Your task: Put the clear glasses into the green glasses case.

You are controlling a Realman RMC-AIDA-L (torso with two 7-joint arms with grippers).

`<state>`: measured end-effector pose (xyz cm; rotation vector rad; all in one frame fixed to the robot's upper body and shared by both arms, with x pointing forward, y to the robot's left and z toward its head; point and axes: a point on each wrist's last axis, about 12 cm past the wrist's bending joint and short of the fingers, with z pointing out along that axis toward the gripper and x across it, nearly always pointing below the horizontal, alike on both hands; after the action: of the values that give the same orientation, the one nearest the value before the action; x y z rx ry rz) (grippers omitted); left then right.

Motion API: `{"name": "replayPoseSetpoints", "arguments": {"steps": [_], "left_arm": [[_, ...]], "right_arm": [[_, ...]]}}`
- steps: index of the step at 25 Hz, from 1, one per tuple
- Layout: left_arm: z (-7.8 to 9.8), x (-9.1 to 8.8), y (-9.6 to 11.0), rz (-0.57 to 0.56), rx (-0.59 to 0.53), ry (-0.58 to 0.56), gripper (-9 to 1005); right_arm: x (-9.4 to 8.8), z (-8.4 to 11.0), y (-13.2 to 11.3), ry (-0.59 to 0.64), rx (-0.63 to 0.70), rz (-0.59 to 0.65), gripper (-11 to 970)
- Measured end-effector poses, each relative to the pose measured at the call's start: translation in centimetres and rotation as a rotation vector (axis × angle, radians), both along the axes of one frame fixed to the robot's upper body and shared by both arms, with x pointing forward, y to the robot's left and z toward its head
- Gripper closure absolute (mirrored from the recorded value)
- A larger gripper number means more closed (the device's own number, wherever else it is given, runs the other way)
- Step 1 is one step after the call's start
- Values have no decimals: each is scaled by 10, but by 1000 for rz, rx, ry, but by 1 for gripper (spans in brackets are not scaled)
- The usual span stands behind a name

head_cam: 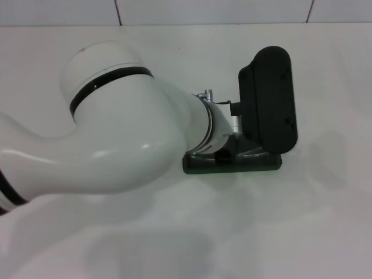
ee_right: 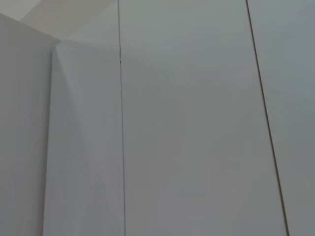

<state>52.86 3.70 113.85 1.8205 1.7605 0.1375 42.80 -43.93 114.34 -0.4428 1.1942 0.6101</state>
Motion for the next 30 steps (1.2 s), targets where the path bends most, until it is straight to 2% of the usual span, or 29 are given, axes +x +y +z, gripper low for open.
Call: {"name": "replayPoseSetpoints", "arguments": {"steps": [7,30], "left_arm": [[-6,7,-1,25,25,4,846],[-7,-6,-11,-12,13,5,845]], "right_arm": [[0,-1,0,3,3,-6,942],[-2,-4,-1,4,7,-16,942]]}}
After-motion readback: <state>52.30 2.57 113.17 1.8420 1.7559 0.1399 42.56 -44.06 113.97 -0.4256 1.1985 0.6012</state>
